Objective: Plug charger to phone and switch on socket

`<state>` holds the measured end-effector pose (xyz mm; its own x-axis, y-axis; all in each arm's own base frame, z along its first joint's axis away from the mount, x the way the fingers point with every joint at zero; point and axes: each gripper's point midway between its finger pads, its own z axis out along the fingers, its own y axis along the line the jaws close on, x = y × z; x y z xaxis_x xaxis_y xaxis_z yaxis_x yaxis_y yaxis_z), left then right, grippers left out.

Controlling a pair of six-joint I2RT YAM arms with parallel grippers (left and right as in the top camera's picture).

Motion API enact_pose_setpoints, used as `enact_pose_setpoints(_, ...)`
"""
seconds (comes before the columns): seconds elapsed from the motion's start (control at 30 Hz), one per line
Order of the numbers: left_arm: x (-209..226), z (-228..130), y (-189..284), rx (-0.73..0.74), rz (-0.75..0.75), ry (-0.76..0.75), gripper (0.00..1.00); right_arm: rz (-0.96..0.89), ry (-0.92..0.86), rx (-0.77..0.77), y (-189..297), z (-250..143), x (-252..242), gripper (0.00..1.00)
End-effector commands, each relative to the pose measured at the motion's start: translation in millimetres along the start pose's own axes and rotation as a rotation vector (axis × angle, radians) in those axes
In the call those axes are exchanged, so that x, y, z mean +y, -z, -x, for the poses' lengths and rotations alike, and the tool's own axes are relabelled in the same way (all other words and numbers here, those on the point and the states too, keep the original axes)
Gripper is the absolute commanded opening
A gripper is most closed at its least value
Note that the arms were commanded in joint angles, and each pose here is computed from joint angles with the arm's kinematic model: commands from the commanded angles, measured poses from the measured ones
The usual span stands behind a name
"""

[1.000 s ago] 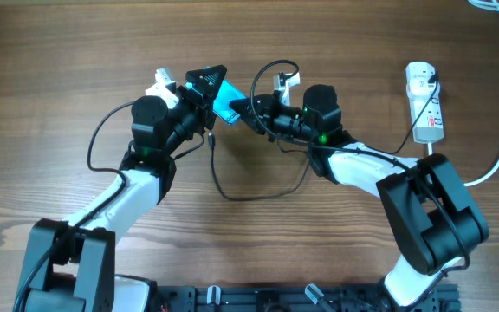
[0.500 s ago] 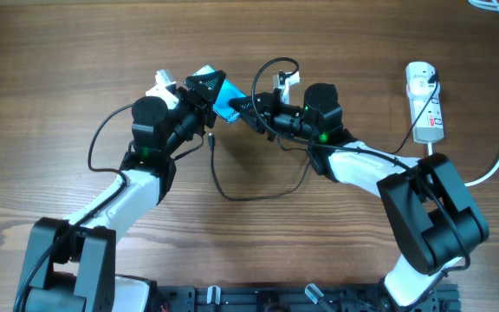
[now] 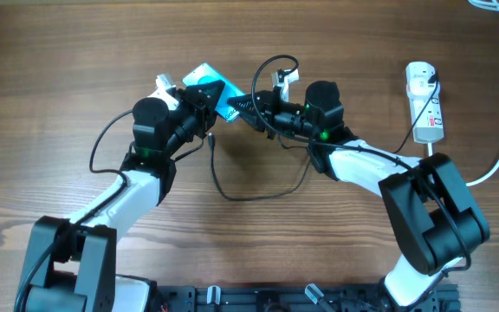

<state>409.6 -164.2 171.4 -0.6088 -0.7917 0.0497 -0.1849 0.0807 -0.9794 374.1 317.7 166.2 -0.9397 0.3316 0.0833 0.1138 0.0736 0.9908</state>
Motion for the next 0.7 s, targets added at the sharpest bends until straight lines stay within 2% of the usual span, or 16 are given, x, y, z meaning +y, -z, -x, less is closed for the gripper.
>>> enact_pose_setpoints(0.0, -20.5, -8.0, 0.0, 0.039, -0.060, -0.037, 0.16, -0.032, -0.029, 0.112, -5.0, -25.6, -13.4, 0.04)
enact_pose_setpoints(0.17, -20.5, -8.0, 0.0, 0.039, -0.060, -0.037, 0.06, -0.032, -0.029, 0.119, -4.8, -26.7, -13.3, 0.04)
enact_pose_setpoints(0.2, -20.5, -8.0, 0.0, 0.039, -0.060, -0.037, 0.05, -0.032, -0.030, 0.121, -4.8, -27.0, -13.3, 0.07)
enact_pose_setpoints(0.23, -20.5, -8.0, 0.0, 0.039, -0.060, -0.037, 0.04, -0.031, -0.027, 0.125, -4.7, -27.7, -13.2, 0.51)
enact_pose_setpoints(0.27, -20.5, -8.0, 0.0, 0.039, -0.060, -0.037, 0.04, -0.031, -0.027, 0.131, -4.5, -28.7, -13.1, 0.69)
enact_pose_setpoints(0.37, -17.5, -7.2, 0.1, 0.038, -0.048, -0.031, 0.04, -0.026, 0.005, 0.137, -2.3, -27.5, -12.6, 0.99)
enact_pose_setpoints(0.67, 2.0, 4.8, 12.3, 0.097, 0.020, 0.031, 0.04, 0.006, 0.140, 0.101, 32.9, 9.6, -5.2, 1.00)
